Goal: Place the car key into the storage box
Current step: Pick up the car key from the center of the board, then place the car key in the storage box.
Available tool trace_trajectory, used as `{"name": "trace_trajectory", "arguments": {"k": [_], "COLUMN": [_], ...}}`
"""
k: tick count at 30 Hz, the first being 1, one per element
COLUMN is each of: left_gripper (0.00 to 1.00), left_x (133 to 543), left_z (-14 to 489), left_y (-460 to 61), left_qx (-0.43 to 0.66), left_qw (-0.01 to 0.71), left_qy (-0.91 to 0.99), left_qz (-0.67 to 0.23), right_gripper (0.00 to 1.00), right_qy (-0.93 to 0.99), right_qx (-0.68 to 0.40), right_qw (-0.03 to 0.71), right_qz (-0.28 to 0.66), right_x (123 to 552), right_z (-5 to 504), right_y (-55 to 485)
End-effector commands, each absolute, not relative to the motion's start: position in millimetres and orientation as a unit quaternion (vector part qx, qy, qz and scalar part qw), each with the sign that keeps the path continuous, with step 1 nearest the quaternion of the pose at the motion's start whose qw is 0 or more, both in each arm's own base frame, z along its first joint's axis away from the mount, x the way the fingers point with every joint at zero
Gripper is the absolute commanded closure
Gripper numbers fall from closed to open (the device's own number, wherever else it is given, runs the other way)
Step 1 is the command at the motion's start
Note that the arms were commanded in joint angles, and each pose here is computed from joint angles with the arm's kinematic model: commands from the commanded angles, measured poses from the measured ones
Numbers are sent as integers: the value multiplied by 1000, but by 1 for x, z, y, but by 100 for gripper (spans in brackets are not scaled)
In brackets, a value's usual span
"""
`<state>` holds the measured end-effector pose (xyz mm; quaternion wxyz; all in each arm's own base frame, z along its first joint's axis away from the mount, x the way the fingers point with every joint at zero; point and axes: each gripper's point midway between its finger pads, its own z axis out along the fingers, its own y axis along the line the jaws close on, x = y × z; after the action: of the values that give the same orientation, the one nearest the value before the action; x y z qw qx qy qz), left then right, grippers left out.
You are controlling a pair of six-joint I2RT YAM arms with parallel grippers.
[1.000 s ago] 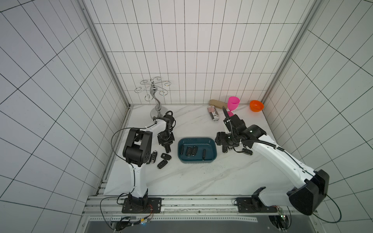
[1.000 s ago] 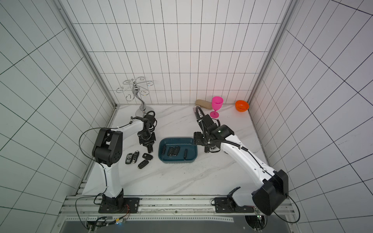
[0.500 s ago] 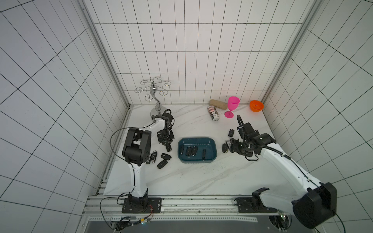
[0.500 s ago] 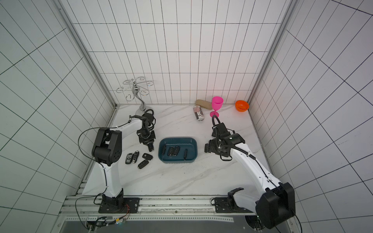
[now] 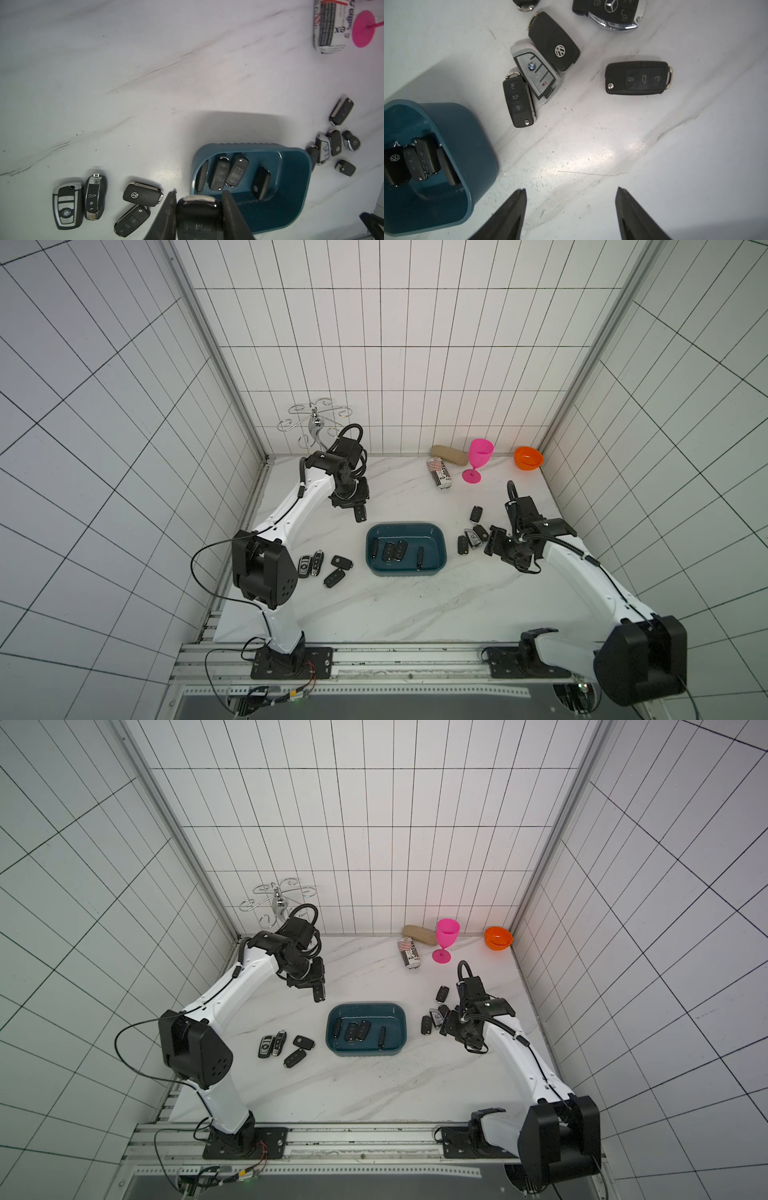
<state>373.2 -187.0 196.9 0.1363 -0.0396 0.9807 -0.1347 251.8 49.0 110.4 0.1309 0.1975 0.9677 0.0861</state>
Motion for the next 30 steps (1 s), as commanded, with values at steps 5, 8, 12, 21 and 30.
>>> {"name": "trace_trajectory", "arguments": {"k": [5, 8, 12, 21, 30], "left_gripper": [73, 73, 73, 72, 72], "left_x": [347, 344, 337, 328, 330], "left_z": [180, 172, 162, 135, 98], "left_y": [-258, -283, -305, -344, -369], "left_qx": [45, 57, 68, 77, 71], "left_qw": [79, 65, 56, 50, 34], "left_qy": [985, 983, 983, 982, 983], "left_qz": [-146, -159, -163, -165, -165], "right_gripper": [28, 28, 28, 28, 23], "right_qy": [964, 963, 963, 958, 937], "right_qx": [212, 215, 218, 236, 301], "right_qw": [114, 115, 110, 111, 120], "right_qz": [110, 113, 115, 120, 134], "right_x": [247, 248, 246, 245, 247], "right_z": [100, 100, 97, 92, 88], "right_y": [46, 45, 43, 36, 21]}}
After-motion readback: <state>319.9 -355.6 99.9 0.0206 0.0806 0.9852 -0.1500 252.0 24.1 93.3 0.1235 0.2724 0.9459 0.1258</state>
